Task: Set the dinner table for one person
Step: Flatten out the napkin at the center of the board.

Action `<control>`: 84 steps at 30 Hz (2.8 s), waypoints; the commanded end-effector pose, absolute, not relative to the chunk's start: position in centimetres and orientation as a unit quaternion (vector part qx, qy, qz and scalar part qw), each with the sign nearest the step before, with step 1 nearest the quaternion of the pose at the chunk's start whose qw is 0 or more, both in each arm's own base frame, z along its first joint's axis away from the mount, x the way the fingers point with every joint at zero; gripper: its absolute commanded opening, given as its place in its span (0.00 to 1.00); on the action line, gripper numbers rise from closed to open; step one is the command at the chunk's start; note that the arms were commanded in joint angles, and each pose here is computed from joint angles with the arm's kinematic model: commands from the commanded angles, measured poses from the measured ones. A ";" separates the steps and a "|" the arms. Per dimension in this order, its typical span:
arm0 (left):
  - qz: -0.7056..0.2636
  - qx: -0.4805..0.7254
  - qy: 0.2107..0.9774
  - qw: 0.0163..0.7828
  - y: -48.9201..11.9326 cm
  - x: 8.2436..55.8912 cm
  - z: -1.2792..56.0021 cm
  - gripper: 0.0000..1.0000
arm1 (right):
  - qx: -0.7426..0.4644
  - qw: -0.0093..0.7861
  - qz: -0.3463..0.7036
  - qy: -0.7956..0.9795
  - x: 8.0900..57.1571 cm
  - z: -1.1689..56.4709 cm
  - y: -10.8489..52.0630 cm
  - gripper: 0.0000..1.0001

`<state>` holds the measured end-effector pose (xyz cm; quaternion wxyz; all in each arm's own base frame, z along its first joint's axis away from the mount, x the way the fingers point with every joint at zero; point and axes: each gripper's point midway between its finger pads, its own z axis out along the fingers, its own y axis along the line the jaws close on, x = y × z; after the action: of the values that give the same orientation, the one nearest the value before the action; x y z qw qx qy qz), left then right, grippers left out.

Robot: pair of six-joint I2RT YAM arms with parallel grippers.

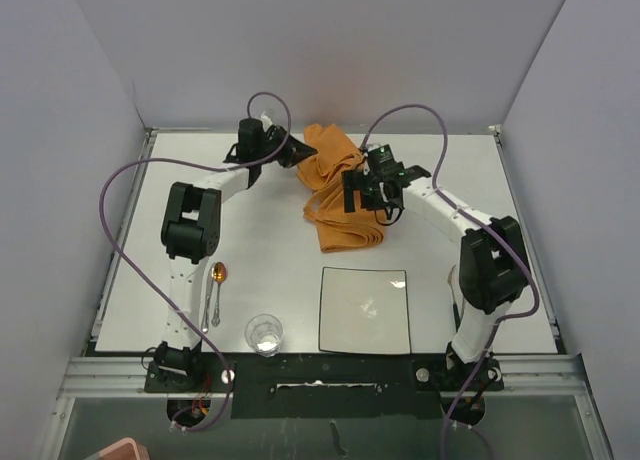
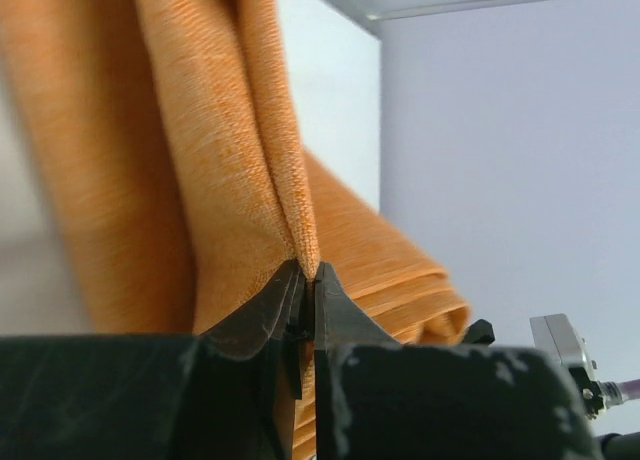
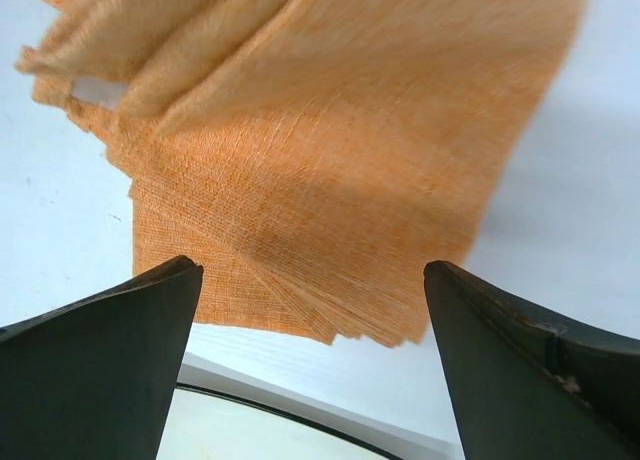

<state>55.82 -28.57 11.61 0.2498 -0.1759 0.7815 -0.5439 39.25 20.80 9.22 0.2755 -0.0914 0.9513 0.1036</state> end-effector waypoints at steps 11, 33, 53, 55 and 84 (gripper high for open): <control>-0.615 -0.115 0.728 0.280 -38.0 57.8 19.9 0.00 | -0.037 0.433 0.096 0.896 39.7 19.9 15.8 1.00; -0.756 0.036 0.601 0.257 -44.4 51.1 26.5 0.69 | -0.057 0.447 0.120 0.885 38.6 20.8 16.2 1.00; -0.370 -0.019 0.870 0.326 -24.2 51.3 14.4 0.98 | -0.110 0.426 0.144 0.887 39.3 20.1 19.3 0.99; -0.362 -0.021 0.878 0.312 -24.2 51.4 12.7 0.98 | -0.115 0.427 0.142 0.886 39.3 20.2 19.3 0.99; -0.573 -0.115 0.797 0.150 -27.6 40.6 4.9 0.94 | -0.111 0.443 0.130 0.880 40.4 21.2 18.4 0.99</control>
<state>42.59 -26.60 5.39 0.1807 -0.1022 0.8065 -0.5536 38.71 18.12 17.70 0.3969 -0.1184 0.9020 0.1221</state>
